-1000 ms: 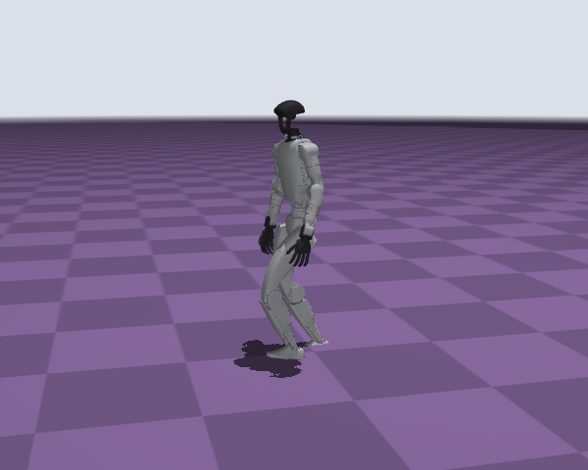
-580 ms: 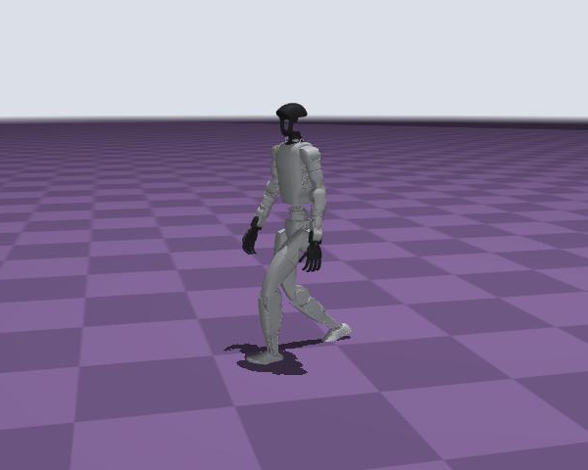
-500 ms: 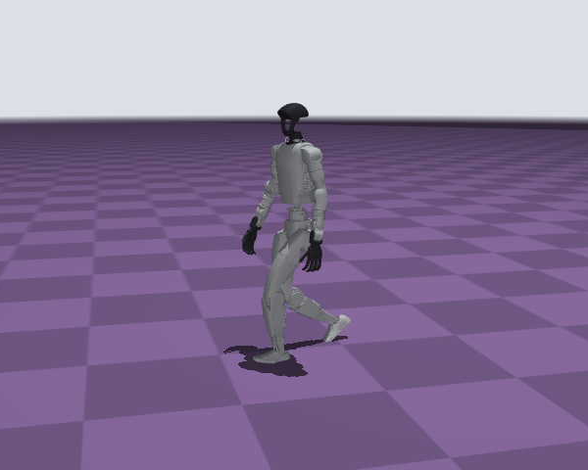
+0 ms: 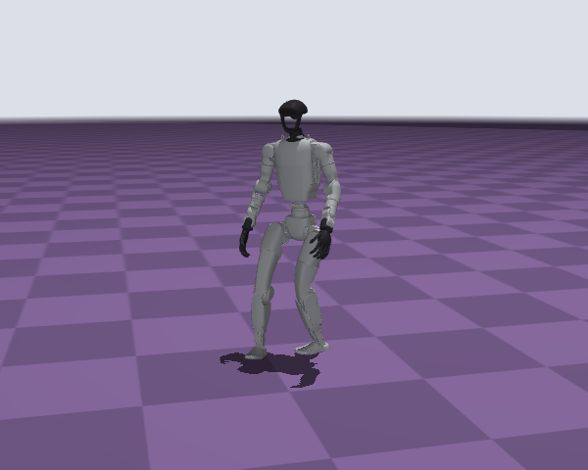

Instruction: Walk

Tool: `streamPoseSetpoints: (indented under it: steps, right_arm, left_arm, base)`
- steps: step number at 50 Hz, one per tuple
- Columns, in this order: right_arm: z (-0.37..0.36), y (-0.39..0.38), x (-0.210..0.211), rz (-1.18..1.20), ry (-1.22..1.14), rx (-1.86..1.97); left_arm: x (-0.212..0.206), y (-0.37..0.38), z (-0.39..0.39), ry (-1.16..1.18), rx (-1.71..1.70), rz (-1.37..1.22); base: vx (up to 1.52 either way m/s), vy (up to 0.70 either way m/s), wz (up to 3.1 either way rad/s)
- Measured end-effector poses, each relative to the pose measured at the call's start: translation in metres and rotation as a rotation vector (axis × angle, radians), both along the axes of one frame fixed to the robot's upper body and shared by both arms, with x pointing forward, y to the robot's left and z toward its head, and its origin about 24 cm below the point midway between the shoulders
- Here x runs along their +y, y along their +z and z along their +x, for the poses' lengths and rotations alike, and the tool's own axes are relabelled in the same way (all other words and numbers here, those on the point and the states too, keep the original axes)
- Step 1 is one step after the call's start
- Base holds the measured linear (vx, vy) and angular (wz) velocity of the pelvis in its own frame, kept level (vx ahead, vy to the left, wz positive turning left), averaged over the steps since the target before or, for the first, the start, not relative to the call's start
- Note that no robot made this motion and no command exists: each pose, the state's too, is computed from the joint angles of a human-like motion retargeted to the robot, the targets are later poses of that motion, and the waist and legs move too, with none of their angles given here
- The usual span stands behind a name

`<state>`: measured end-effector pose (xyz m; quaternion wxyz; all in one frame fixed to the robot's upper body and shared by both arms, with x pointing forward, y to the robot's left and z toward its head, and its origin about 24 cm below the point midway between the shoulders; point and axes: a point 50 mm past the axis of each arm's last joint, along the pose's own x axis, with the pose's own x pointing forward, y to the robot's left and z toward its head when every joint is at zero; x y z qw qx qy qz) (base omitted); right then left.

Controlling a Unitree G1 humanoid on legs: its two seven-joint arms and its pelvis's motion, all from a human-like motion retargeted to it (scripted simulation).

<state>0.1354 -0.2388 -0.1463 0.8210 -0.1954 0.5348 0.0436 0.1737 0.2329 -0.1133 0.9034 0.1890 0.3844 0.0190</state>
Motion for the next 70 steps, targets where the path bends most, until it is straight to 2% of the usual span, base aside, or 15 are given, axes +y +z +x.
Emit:
streamPoseSetpoints:
  steps: [5, 7, 18, 25, 38, 54, 70]
  right_arm:
    - [-0.027, -0.01, 0.004, 0.013, -0.04, 0.072]
    - [-0.011, -0.003, -0.006, 0.01, -0.06, 0.043]
    - [-0.033, -0.008, -0.009, 0.005, -0.12, 0.076]
    - [-0.027, -0.003, -0.016, -0.031, -0.094, 0.03]
    - [-0.002, 0.01, -0.021, -0.051, -0.009, -0.056]
    - [0.025, 0.01, 0.007, 0.014, 0.081, -0.086]
    - [0.074, 0.028, 0.046, 0.1, 0.18, -0.219]
  left_arm:
    - [-0.008, -0.012, -0.022, 0.002, 0.064, 0.008]
    - [0.003, -0.007, -0.009, 0.011, 0.059, 0.025]
    - [0.003, -0.044, -0.081, 0.139, 0.377, -0.042]
    - [-0.002, -0.052, -0.105, 0.141, 0.478, -0.086]
    - [0.001, -0.046, -0.077, 0.066, 0.42, -0.082]
    - [0.008, -0.031, -0.036, 0.009, 0.274, -0.006]
    - [0.022, -0.032, -0.047, 0.053, 0.32, 0.011]
  base:
    - [0.33, -0.04, 1.12]
    - [0.34, -0.02, 1.63]
    - [0.24, -0.01, 1.51]
    - [0.19, -0.06, 2.01]
    - [0.08, -0.1, 2.31]
    - [-0.07, -0.06, 1.83]
    - [0.04, -0.01, 1.11]
